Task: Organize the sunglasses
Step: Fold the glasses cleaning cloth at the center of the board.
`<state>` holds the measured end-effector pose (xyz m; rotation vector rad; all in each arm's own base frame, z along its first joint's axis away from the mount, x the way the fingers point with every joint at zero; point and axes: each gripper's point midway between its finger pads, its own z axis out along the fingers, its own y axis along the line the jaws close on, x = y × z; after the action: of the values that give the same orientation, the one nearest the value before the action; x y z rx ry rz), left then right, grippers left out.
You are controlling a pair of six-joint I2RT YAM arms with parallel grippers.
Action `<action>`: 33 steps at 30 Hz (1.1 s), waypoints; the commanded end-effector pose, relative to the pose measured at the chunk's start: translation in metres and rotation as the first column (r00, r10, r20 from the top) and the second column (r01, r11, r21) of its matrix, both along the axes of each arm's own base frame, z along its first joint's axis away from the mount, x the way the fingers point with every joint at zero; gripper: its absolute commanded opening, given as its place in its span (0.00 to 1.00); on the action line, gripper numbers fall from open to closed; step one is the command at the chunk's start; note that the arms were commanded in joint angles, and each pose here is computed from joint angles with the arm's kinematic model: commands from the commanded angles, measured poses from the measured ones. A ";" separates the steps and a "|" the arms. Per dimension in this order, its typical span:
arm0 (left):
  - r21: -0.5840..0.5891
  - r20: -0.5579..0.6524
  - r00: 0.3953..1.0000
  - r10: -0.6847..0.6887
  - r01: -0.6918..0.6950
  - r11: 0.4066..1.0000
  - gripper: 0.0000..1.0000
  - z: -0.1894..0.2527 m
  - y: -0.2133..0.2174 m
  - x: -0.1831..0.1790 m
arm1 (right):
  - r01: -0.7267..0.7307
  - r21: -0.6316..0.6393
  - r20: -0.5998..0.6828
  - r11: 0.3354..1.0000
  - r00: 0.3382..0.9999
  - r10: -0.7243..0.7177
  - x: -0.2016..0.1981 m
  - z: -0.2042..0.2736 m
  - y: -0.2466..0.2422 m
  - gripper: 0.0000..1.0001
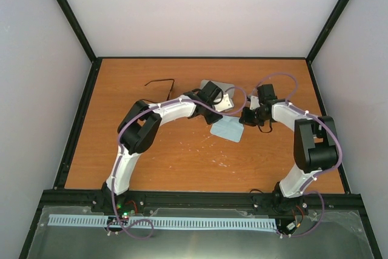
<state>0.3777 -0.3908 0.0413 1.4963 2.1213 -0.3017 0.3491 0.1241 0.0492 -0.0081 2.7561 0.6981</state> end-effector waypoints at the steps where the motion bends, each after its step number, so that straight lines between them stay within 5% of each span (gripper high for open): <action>1: -0.068 0.054 0.998 0.029 -0.025 0.997 0.01 0.033 -0.004 0.008 | -0.016 0.031 0.023 0.999 1.000 0.016 -0.005 0.007 0.003 0.03; 33: -0.100 -0.040 0.999 0.030 -0.034 0.994 0.03 0.017 0.016 -0.034 | -0.062 0.055 -0.076 0.997 0.995 0.066 -0.053 -0.026 0.020 0.03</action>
<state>0.3441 -0.3700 0.0451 1.4443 2.1479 -0.3820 0.2927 0.1438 0.0200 -0.0554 2.8475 0.8211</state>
